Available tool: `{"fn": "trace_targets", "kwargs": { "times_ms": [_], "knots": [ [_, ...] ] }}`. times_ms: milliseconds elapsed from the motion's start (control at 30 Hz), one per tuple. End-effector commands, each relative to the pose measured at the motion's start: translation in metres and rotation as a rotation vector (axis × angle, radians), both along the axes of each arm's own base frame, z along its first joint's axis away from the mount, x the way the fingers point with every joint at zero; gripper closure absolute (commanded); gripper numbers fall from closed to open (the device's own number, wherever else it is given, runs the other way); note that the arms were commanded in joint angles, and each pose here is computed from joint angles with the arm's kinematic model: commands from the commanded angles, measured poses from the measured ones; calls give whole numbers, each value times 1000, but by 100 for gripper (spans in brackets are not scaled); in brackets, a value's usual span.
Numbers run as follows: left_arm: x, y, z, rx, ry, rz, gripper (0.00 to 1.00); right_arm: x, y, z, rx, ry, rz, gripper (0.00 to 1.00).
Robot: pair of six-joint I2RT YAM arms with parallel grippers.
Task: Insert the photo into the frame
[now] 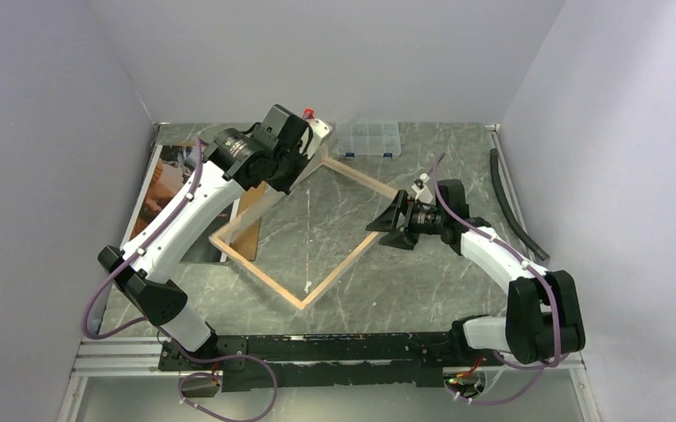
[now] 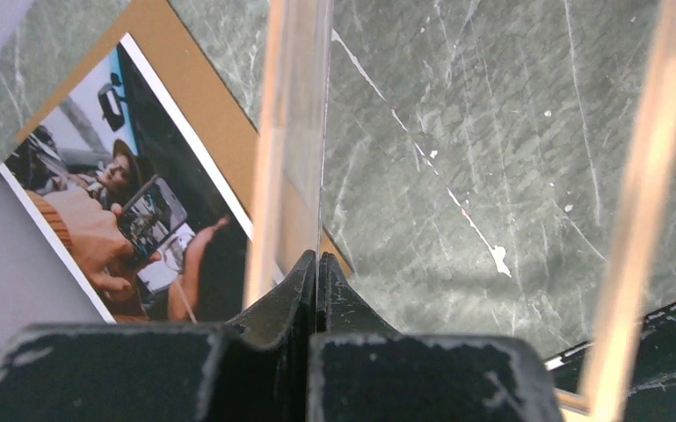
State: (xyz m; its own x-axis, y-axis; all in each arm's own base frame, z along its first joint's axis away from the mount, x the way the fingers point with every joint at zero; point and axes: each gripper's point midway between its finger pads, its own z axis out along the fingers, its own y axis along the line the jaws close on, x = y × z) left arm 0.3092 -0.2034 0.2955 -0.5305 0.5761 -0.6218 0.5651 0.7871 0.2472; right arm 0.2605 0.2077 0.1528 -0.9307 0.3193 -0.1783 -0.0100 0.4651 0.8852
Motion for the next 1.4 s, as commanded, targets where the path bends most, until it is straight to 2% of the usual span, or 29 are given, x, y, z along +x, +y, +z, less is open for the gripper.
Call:
{"fn": "trace_targets", "kwargs": {
  "times_ms": [0,200,333,400,667,800,933,1100,1367],
  "knots": [
    [-10,-5,31,-130,-30,13,97,-9,-12,-26,-75,8,13,25],
    [-29,-16,26,-206,59,-4,97,-1,-21,-43,-98,28,-52,34],
    [-32,-20,17,-218,96,-7,97,3,-23,-51,-117,37,-68,35],
    [-35,-23,10,-228,126,-3,97,5,-27,-57,-160,44,-84,33],
    [-37,-39,-29,-256,256,60,97,-1,-46,-85,-497,33,-115,17],
    [-29,-49,-36,-273,272,76,97,6,-6,-59,-382,-55,-91,12],
    [-35,-54,-42,-288,302,57,97,22,23,-8,-161,-123,-98,1],
    [-47,-55,-59,-296,358,45,97,41,39,59,17,-209,-171,0],
    [-51,-75,-60,-350,408,-3,97,53,51,85,146,-210,-268,0]
  ]
}}
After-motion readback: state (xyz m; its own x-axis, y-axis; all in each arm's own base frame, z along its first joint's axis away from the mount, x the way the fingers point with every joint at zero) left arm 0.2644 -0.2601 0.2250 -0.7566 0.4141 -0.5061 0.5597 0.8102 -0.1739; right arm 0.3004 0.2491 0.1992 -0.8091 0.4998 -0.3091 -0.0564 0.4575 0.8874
